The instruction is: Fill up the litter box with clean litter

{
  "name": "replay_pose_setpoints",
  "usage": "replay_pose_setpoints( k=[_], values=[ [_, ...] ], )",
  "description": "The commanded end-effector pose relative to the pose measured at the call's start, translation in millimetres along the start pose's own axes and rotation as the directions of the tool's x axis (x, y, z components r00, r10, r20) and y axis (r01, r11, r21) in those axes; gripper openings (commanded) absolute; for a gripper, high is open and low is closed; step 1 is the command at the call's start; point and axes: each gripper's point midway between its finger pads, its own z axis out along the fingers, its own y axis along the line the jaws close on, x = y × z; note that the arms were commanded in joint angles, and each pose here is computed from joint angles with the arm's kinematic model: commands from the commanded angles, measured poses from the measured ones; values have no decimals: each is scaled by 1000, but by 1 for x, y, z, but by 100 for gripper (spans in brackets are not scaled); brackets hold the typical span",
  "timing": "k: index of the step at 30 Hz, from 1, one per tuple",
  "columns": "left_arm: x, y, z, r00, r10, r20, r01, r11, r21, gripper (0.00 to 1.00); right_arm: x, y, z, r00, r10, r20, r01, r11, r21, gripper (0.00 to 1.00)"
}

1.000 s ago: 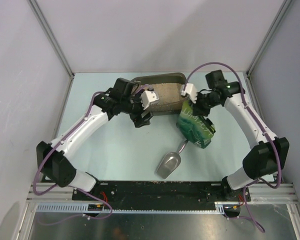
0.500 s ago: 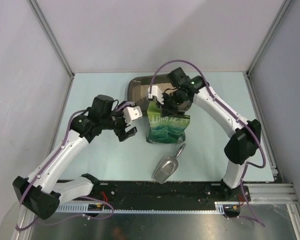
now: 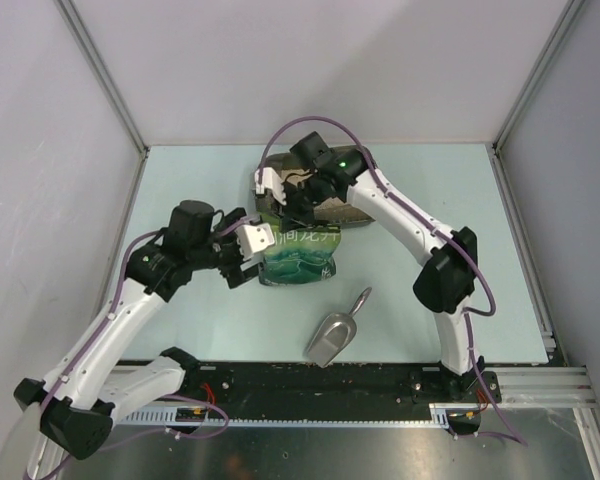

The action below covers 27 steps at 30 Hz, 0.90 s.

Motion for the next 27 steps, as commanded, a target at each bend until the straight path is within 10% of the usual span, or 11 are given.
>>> replay_pose_setpoints(
  k=[1, 2, 6, 16, 27],
  values=[
    [-3, -2, -1, 999, 21, 25, -21, 1000, 12, 91, -73, -20, -53, 977, -94, 193, 62, 985, 162, 38],
    [-3, -3, 2, 999, 19, 27, -19, 1000, 23, 91, -72, -24, -63, 977, -60, 206, 22, 983, 181, 60],
    [-12, -4, 8, 999, 9, 51, -13, 998, 67, 90, -59, -41, -113, 954, 104, 282, -185, 942, 279, 90],
    [-57, 27, 28, 991, 34, 130, -49, 993, 108, 87, 14, -20, -171, 889, 333, 315, -430, 843, 323, 90],
    [-25, 39, 78, 995, 101, 18, -102, 979, 174, 62, 32, 28, -155, 976, 171, 135, -203, 936, 287, 86]
  ],
)
